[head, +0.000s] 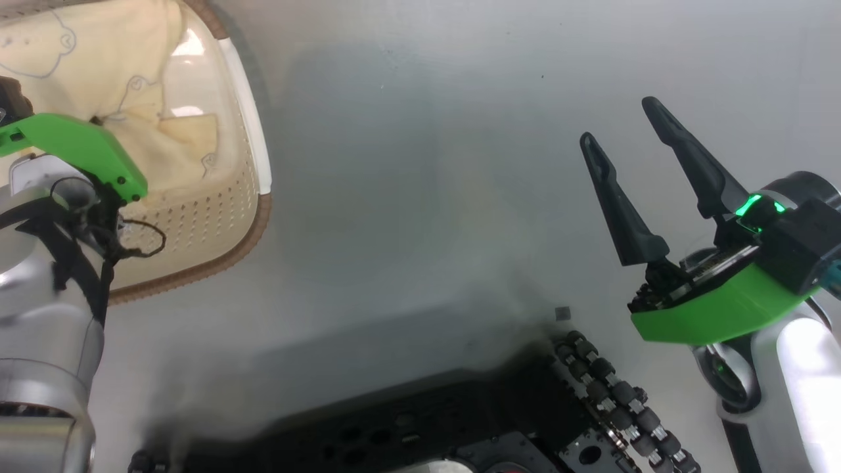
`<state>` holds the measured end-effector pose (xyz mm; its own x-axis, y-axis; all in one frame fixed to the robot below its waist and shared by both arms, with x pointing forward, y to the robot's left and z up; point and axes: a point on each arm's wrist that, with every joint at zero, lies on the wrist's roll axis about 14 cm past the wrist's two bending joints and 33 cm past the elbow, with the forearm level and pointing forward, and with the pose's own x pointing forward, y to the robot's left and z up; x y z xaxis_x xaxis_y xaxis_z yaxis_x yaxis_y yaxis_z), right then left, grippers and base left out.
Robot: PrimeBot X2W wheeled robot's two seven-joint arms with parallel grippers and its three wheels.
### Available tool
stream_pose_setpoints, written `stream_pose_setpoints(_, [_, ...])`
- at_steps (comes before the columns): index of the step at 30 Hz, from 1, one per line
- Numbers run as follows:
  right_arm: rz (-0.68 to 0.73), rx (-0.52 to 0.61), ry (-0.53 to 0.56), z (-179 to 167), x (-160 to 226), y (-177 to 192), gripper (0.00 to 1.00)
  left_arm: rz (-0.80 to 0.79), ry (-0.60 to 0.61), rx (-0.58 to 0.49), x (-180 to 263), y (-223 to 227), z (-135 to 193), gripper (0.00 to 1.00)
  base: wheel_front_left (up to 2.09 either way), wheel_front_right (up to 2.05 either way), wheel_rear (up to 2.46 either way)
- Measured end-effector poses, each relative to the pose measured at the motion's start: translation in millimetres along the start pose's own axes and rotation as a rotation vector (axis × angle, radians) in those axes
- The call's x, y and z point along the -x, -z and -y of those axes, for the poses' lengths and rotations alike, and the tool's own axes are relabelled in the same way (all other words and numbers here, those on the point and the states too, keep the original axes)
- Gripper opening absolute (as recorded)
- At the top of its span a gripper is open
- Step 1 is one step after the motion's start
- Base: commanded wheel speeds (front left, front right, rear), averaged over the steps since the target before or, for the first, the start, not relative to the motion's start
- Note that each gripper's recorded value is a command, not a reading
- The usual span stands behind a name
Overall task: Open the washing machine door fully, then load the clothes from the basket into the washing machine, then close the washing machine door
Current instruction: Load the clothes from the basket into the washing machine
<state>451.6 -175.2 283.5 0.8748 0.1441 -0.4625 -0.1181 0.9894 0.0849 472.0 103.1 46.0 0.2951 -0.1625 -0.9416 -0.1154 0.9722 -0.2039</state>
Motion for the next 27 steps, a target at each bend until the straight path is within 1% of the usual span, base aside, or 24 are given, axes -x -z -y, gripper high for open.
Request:
stream_pose_setpoints(6, [0.036, 0.006, 0.018, 6, 3, -14, 1.00, 0.151, 0.011, -0.009, 20, -31, 5, 0.00, 0.00, 0.00, 0.00])
stream_pose_setpoints(16, [0.159, 0.016, 0.028, 7, 19, -65, 1.00, 0.385, 0.015, -0.024, 90, -64, 5, 0.00, 0.00, 0.00, 0.00])
stream_pose_setpoints(20, [0.207, 0.019, 0.040, 8, 35, -87, 1.00, 0.469, 0.024, -0.045, 124, -76, 9, 0.00, 0.00, 0.00, 0.00])
stream_pose_setpoints(24, [0.229, 0.015, 0.060, 9, 59, -98, 1.00, 0.589, 0.038, -0.084, 165, -91, 18, 0.00, 0.00, 0.00, 0.00])
stream_pose_setpoints(27, [0.247, 0.009, 0.072, 9, 77, -107, 1.00, 0.656, 0.045, -0.111, 196, -89, 22, 0.00, 0.00, 0.00, 0.00])
